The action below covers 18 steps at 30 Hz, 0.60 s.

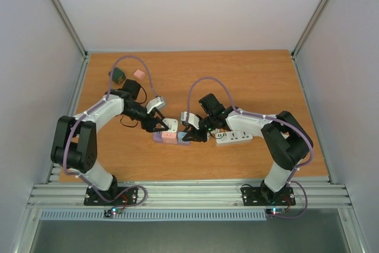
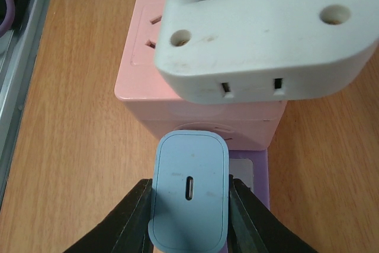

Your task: Pull the plug off the socket

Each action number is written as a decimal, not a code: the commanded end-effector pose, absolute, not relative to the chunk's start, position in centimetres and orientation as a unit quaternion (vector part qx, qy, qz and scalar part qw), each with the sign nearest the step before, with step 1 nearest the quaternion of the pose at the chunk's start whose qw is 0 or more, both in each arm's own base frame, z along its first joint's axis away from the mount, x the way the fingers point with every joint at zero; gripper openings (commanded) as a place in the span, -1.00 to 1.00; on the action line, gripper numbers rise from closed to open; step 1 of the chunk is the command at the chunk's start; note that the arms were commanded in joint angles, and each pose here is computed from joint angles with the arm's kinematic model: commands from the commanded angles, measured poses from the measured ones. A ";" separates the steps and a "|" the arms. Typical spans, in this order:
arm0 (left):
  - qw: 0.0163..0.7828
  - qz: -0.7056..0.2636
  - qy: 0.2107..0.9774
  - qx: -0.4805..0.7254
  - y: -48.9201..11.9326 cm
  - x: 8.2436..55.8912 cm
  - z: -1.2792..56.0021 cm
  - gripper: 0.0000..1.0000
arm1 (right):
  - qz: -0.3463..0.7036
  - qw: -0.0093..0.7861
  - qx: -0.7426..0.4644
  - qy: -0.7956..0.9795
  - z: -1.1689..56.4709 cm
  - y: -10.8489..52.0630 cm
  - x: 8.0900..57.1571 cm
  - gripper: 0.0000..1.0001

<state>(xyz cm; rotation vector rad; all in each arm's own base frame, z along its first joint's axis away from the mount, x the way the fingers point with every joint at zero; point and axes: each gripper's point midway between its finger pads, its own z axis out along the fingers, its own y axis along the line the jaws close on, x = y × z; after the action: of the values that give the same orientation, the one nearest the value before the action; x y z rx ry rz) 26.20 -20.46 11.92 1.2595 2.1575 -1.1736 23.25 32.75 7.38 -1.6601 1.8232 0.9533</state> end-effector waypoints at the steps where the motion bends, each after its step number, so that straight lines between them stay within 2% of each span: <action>1: 0.240 -0.431 0.724 0.482 -21.1 25.2 14.9 0.27 | 0.367 0.206 -0.610 0.672 5.9 32.6 21.3 -0.54; 6: 0.270 -0.420 0.712 0.493 -21.0 25.0 15.5 0.09 | 0.366 0.206 -0.610 0.672 6.0 32.5 21.3 -0.44; 7: 0.274 -0.415 0.713 0.494 -21.0 25.0 15.4 0.07 | 0.366 0.206 -0.610 0.672 6.0 32.5 21.3 -0.37; 12: 0.285 -0.395 0.714 0.503 -20.7 25.0 14.7 -0.12 | 0.373 0.212 -0.605 0.671 6.8 32.8 21.4 0.32; 14: 0.295 -0.387 0.709 0.510 -20.5 24.8 14.7 -0.18 | 0.379 0.217 -0.602 0.668 7.6 32.9 21.4 0.43; 18: 0.316 -0.381 0.699 0.517 -20.5 24.4 15.1 -0.22 | 0.386 0.238 -0.596 0.662 9.2 33.3 21.7 0.50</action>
<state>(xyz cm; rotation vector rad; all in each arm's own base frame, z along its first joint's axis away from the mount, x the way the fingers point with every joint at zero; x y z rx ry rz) 24.42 -20.13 13.91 1.3233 1.9624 -1.0563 22.07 32.66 6.99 -1.6584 1.8708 1.0119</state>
